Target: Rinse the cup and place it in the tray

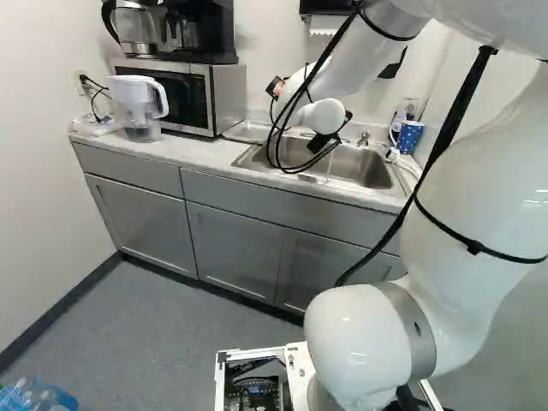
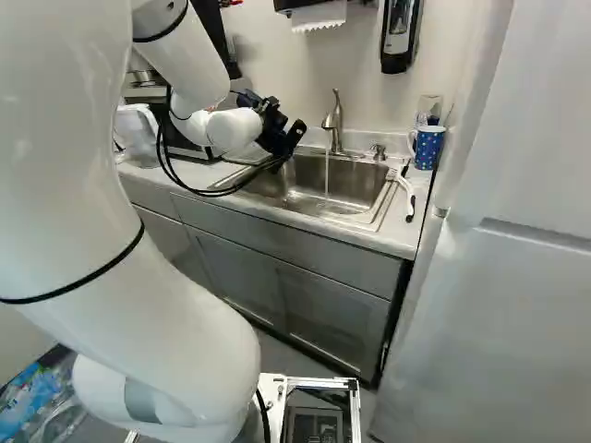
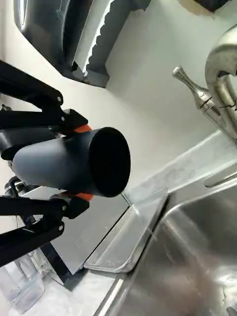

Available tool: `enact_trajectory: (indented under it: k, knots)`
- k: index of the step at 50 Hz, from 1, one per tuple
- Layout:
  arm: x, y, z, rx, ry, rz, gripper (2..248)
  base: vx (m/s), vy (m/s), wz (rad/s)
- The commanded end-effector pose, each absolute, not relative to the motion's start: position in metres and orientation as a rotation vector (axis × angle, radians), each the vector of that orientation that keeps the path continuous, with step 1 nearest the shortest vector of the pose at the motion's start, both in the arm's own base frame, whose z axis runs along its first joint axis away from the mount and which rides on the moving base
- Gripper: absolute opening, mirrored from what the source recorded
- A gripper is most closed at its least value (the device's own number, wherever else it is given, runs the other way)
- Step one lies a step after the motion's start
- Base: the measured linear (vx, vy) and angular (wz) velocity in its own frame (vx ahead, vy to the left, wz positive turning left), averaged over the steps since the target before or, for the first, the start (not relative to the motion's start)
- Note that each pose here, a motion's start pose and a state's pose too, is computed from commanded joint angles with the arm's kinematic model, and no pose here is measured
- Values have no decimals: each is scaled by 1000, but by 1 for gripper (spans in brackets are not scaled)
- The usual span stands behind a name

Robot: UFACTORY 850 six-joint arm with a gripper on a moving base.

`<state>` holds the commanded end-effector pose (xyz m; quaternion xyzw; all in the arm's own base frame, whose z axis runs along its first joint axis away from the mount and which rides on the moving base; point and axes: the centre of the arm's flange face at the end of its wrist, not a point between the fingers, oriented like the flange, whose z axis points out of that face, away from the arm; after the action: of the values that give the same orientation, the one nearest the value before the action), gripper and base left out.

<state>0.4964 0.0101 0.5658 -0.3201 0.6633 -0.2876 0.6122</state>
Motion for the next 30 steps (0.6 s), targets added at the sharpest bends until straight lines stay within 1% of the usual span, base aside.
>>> enact_trajectory:
  k: [30]
  knots:
    - [496, 10, 566, -752, 1525, -676, 125, 0, 0, 0]
